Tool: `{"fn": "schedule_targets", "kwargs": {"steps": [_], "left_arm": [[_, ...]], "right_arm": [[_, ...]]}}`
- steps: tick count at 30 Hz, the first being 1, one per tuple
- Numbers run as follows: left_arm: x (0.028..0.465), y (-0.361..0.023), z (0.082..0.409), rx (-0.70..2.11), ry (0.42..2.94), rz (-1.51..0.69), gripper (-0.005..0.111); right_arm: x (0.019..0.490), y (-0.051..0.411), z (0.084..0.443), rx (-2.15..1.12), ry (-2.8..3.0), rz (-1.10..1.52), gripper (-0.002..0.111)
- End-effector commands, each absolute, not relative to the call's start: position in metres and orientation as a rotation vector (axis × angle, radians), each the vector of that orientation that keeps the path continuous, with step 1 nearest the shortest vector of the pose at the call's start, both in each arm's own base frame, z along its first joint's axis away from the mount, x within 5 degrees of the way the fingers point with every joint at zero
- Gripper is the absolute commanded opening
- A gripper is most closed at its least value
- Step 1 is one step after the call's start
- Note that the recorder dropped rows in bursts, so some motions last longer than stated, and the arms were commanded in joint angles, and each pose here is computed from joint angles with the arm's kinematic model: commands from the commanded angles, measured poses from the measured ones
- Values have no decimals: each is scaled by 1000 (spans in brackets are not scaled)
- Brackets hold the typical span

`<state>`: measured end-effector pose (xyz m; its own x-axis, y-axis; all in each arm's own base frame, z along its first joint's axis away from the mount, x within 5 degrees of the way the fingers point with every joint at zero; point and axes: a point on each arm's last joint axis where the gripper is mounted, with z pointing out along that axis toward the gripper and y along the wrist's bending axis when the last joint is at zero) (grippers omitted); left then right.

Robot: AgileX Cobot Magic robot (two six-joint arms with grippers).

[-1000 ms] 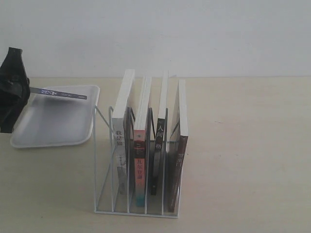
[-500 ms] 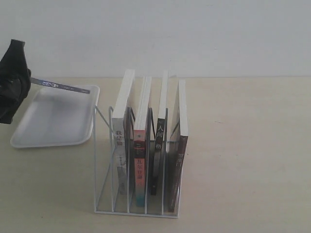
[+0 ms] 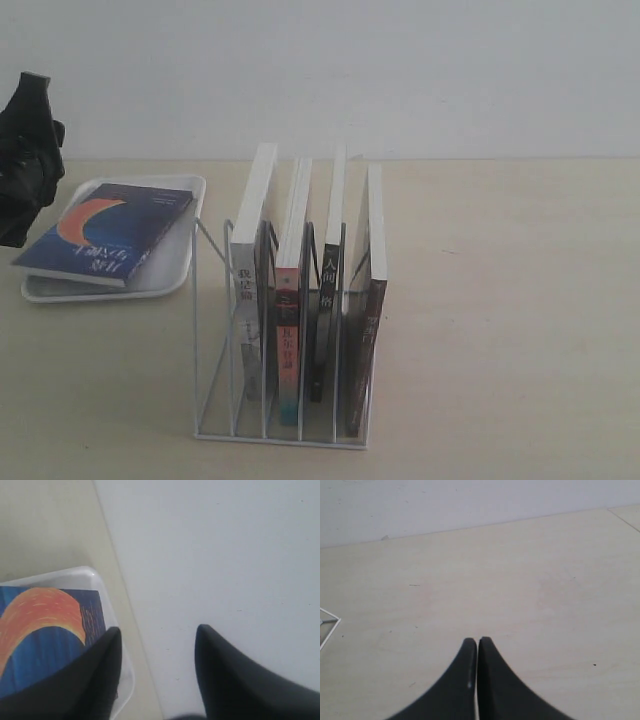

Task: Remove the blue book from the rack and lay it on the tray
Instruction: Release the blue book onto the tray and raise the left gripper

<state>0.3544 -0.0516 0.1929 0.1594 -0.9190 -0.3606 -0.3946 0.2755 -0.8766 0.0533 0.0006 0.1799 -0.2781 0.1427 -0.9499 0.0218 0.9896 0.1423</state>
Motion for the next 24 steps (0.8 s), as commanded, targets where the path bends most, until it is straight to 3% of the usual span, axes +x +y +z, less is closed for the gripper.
{"fn": "schedule_targets", "kwargs": {"steps": [1, 15, 17, 22, 24], "left_arm": [[355, -53, 199, -1274, 1460, -609, 45], [327, -61, 266, -816, 1687, -527, 43], [318, -65, 276, -679, 1771, -505, 38], [284, -69, 289, -523, 1893, -570, 7], [266, -67, 289, -517, 1888, -584, 5]], "right_arm": [[53, 0, 181, 114, 1837, 111, 0], [53, 0, 180, 114, 1845, 110, 0], [53, 0, 180, 114, 1845, 110, 0], [53, 0, 180, 114, 1845, 110, 0], [53, 0, 180, 114, 1845, 110, 0]]}}
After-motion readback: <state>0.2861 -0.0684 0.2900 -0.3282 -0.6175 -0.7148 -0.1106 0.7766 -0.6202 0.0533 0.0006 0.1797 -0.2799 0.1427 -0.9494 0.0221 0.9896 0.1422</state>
